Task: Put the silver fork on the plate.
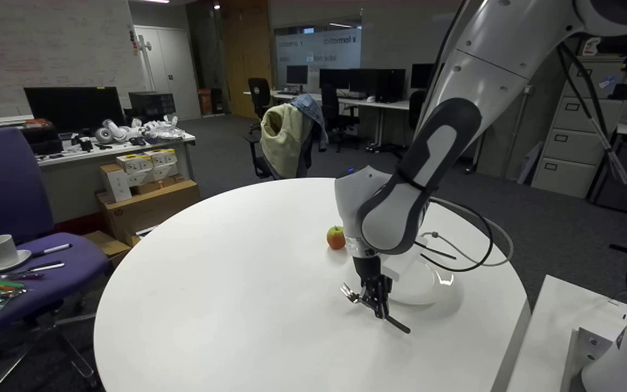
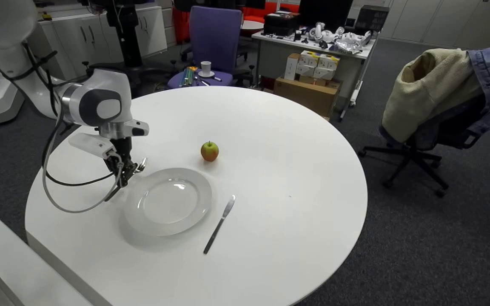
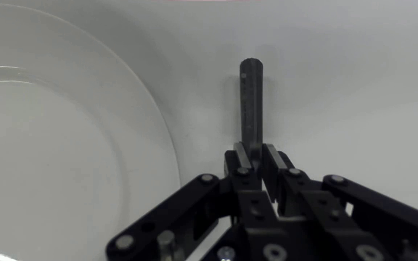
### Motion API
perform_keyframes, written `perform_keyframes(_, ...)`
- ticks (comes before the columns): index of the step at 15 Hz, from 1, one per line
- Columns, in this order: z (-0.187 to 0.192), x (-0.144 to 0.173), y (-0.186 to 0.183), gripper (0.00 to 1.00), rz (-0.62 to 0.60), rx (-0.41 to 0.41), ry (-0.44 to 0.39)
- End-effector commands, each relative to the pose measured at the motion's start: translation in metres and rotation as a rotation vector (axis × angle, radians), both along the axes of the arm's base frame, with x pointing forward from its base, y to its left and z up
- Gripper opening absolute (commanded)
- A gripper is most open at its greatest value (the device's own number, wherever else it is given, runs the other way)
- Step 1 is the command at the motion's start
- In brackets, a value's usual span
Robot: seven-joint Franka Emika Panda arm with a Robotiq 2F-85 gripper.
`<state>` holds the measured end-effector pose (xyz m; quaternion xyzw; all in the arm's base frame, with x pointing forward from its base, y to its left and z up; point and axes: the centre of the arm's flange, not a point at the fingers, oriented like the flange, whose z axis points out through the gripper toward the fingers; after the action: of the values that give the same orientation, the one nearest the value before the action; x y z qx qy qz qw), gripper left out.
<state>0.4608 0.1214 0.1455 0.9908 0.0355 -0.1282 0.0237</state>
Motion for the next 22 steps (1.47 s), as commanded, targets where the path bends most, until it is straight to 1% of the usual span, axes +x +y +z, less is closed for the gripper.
perform_keyframes(1,0.034,-0.013,-0.003,0.04,-0.003,0.034,0.015)
perform_keyframes(4,0.048,-0.019,-0.004,0.04,-0.011,0.060,0.038)
perform_keyframes(6,0.059,-0.024,-0.008,0.04,-0.020,0.061,0.045)
perform_keyframes(10,0.077,-0.033,-0.024,0.04,-0.046,0.038,0.056)
perform_keyframes(13,0.083,-0.041,-0.040,0.04,-0.078,0.031,0.072)
perform_keyframes(17,0.079,-0.048,-0.067,0.04,-0.109,0.011,0.070)
perform_keyframes(20,0.069,-0.048,-0.096,0.04,-0.080,0.007,0.089)
perform_keyframes(22,0.063,-0.050,-0.116,0.04,-0.048,0.027,0.104)
